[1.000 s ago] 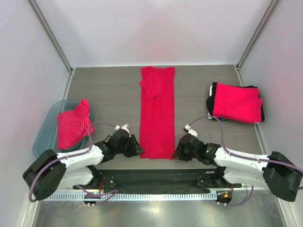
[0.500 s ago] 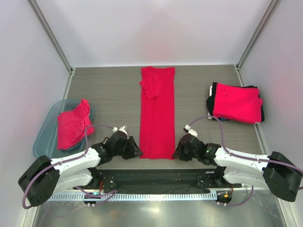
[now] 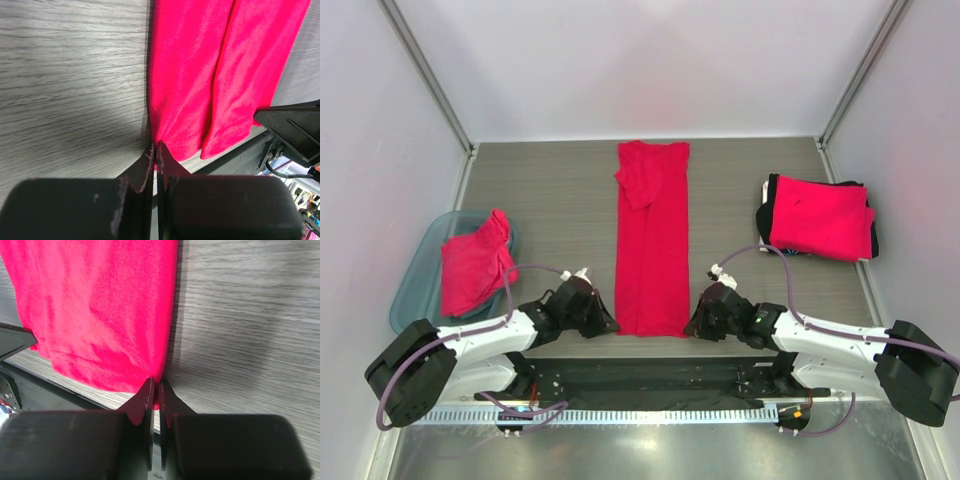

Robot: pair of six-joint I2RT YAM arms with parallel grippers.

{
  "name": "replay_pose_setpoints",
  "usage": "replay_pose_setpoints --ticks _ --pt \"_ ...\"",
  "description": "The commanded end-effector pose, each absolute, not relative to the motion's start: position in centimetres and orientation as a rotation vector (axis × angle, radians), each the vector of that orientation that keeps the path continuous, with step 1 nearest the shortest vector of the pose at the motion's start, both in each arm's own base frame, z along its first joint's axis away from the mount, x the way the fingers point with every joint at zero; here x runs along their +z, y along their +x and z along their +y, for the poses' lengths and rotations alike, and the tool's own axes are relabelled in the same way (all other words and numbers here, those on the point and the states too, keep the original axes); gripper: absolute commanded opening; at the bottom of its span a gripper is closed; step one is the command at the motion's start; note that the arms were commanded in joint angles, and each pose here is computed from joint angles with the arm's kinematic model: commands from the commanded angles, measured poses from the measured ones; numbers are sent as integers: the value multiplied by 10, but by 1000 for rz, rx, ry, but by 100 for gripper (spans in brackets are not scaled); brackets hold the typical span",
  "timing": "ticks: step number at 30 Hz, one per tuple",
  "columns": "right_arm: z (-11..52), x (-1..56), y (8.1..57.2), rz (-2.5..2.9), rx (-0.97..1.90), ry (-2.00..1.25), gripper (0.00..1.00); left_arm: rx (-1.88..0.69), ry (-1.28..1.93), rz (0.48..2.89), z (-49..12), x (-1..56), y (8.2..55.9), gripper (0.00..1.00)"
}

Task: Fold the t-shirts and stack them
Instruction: Fold the tshirt

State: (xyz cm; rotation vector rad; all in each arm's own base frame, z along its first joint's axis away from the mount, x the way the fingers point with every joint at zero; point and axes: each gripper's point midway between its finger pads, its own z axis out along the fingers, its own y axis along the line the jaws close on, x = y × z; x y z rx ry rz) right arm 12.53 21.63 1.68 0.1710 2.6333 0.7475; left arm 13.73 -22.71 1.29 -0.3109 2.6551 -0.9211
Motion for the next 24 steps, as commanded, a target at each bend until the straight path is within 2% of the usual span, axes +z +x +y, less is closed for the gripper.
replay_pose_setpoints --ticks 1,4,14,24 --pt "217 17 121 2648 753 154 6 -711 -327 2814 -192 -24 106 0" --pt "221 26 124 2630 774 148 1 -735 -318 2793 -196 -15 110 0" --pt "226 60 163 2524 699 123 1 -736 -276 2679 -214 29 151 0" --pt "217 102 263 2440 588 149 1 -756 -322 2566 -211 74 230 0"
